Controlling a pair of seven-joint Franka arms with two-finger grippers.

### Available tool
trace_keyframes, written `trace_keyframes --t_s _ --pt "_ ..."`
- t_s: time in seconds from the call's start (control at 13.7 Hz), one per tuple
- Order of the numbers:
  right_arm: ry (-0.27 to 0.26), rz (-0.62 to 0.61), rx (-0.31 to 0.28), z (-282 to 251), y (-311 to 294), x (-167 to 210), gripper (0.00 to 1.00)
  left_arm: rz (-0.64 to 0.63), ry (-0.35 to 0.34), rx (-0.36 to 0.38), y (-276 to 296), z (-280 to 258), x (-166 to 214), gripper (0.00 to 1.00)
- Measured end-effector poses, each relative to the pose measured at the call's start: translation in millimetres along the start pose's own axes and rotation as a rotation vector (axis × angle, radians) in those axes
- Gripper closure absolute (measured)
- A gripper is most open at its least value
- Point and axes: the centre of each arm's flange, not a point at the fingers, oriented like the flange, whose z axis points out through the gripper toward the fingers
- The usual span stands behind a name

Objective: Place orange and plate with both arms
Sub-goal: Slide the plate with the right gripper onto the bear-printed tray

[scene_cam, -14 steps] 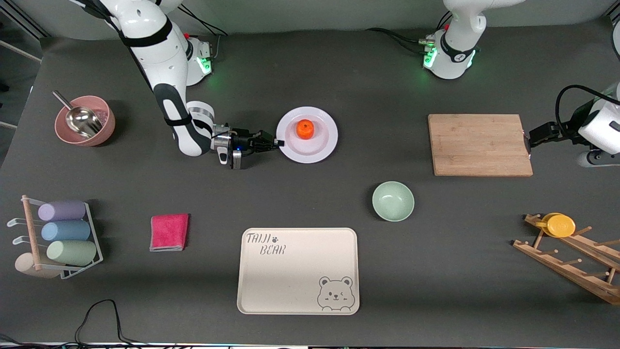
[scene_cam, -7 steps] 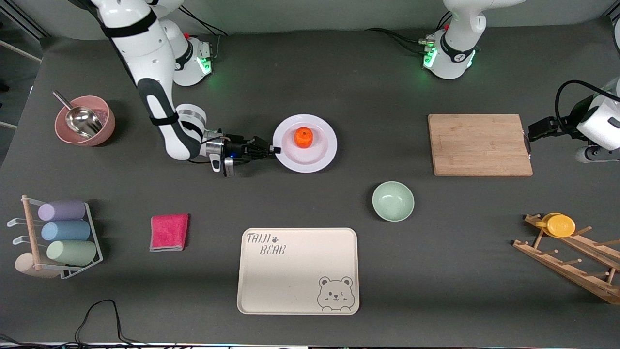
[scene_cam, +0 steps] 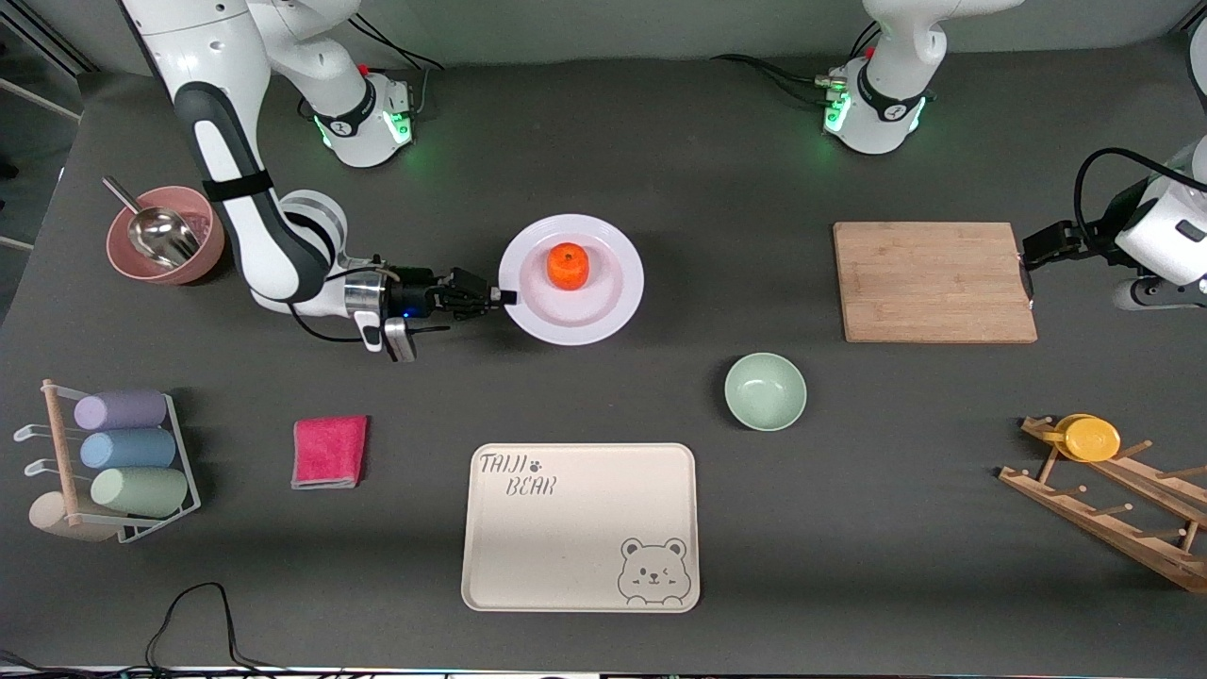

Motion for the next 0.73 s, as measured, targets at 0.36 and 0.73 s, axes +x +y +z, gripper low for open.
trace_keyframes --t_s 0.36,0.73 --pt "0.051 -0.01 -0.024 7 25 98 0.95 0.004 -0.004 0.001 2 0 -1 0.0" --pt "0.081 0.025 -0.002 28 26 208 0.95 0.016 -0.001 0.005 16 -8 -3 0.0"
